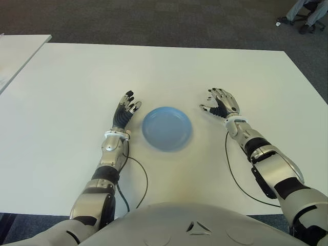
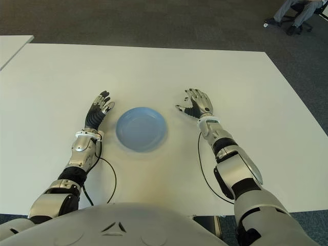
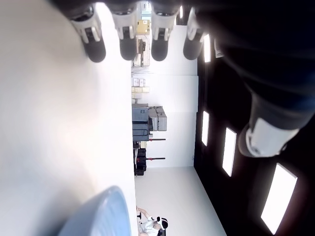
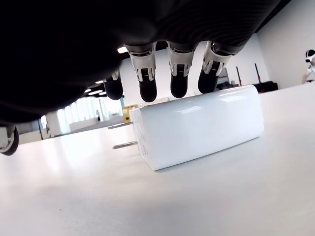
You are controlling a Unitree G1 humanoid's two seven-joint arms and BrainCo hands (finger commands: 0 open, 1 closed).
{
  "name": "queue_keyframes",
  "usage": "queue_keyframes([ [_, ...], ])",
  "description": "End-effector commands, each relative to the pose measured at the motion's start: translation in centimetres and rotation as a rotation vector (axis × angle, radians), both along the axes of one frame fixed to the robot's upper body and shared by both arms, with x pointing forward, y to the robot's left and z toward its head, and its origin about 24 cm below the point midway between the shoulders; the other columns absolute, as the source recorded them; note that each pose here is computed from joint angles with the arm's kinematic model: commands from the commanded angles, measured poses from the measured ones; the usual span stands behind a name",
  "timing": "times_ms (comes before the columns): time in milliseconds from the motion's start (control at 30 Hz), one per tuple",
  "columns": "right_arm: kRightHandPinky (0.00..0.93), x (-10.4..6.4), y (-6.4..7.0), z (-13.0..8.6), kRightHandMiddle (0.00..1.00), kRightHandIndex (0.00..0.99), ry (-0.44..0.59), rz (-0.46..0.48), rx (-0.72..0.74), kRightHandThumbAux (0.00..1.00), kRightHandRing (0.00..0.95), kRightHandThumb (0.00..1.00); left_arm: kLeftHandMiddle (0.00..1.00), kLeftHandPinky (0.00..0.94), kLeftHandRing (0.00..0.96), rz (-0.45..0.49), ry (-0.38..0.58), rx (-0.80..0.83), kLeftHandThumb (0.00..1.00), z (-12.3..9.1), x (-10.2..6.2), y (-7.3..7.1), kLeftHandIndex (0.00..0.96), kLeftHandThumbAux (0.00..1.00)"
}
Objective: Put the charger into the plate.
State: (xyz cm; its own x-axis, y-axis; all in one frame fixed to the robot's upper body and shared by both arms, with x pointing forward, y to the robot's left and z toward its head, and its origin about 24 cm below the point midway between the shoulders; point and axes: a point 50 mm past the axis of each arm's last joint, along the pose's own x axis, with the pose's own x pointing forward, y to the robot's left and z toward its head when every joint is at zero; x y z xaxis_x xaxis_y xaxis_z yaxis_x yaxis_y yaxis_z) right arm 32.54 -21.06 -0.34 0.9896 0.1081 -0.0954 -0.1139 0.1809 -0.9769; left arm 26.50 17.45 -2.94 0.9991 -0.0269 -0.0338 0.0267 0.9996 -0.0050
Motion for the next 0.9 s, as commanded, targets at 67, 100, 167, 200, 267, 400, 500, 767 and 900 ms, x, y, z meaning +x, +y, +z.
queue_keyframes([
  [67, 0.000, -2.3, -0.4, -2.2, 0.000, 0.000, 0.089, 0.043, 0.009, 0.278, 0.000, 0.292, 0.003, 0.005, 0.000, -0.004, 0.084, -0.004, 0.000, -1.6, -1.0, 0.0, 0.000, 0.556],
  [100, 0.000, -2.5, -0.4, -2.3, 0.000, 0.000, 0.088, 0.053, 0.015, 0.277, 0.000, 0.289, 0.003, 0.005, 0.000, -0.003, 0.084, -0.004, 0.000, -1.6, -1.0, 0.0, 0.000, 0.555],
  [167, 0.000, -3.0, -0.5, -2.4, 0.000, 0.000, 0.086, 0.073, 0.024, 0.276, 0.000, 0.288, 0.003, 0.006, 0.000, -0.002, 0.085, -0.004, 0.000, -1.6, -1.0, -0.1, 0.000, 0.555],
  [200, 0.000, -3.4, -0.6, -2.4, 0.000, 0.000, 0.083, 0.092, 0.033, 0.273, 0.000, 0.288, 0.003, 0.006, 0.000, -0.001, 0.086, -0.004, 0.000, -1.6, -1.0, -0.1, 0.000, 0.554],
  [267, 0.000, -3.9, -0.7, -2.4, 0.000, 0.000, 0.079, 0.114, 0.042, 0.270, 0.000, 0.289, 0.003, 0.006, 0.000, 0.000, 0.087, -0.003, 0.000, -1.6, -1.0, -0.1, 0.000, 0.553],
  [400, 0.000, -5.4, -0.6, -1.8, 0.000, 0.000, 0.074, 0.190, 0.075, 0.267, 0.000, 0.292, 0.003, 0.010, 0.000, 0.000, 0.089, -0.004, 0.000, -1.6, -0.9, 0.0, 0.000, 0.549],
  [500, 0.000, -6.1, -0.5, -1.3, 0.000, 0.000, 0.080, 0.221, 0.087, 0.271, 0.000, 0.288, 0.004, 0.014, 0.000, 0.000, 0.087, -0.007, 0.000, -1.6, -0.9, 0.0, 0.000, 0.545],
  [767, 0.000, -7.5, -0.2, -0.7, 0.000, 0.000, 0.114, 0.260, 0.098, 0.291, 0.000, 0.272, 0.009, 0.016, 0.002, 0.005, 0.082, -0.010, 0.000, -1.6, -1.0, -0.1, 0.000, 0.545],
  [900, 0.000, -7.9, -0.3, -0.6, 0.000, 0.000, 0.135, 0.264, 0.106, 0.292, 0.000, 0.276, 0.010, 0.021, 0.004, 0.007, 0.080, -0.011, 0.000, -1.6, -1.0, -0.1, 0.000, 0.549],
])
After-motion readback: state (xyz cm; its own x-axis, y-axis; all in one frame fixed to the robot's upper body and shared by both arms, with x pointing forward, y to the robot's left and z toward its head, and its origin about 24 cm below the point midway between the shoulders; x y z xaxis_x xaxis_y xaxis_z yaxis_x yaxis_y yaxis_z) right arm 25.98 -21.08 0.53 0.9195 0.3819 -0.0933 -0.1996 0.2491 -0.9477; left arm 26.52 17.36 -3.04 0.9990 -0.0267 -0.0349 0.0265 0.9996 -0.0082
